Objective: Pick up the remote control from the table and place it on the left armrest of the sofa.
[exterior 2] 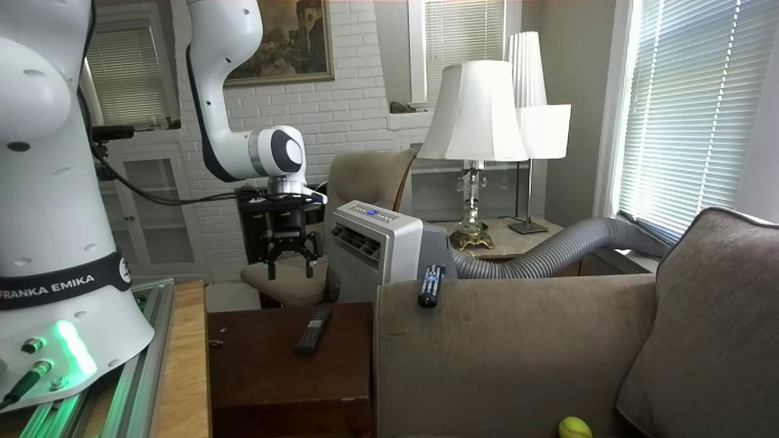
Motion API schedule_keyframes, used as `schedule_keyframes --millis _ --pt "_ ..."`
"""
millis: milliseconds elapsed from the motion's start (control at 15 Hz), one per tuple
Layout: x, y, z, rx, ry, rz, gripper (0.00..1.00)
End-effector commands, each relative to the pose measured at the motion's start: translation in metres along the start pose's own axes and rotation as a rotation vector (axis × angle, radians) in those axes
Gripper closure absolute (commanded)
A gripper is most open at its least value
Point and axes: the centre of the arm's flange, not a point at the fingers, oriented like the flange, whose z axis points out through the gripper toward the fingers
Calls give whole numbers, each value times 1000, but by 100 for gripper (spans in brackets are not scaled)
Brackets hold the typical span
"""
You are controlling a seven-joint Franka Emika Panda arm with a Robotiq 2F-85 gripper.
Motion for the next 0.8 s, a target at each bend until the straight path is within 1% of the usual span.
schedule_keyframes --millis 0,200,267,400,467,667,733 --pt "30 -16 43 -32 7 -49 0" --pt "46 -31 62 -72 29 -58 0" --pt "52 -34 64 -91 43 -46 0" --pt "61 -39 66 -109 39 -43 0" --pt "46 -34 51 -76 27 -50 0" --pt "56 -40 56 -90 27 -50 0" --pt "62 -37 65 -85 35 -48 0"
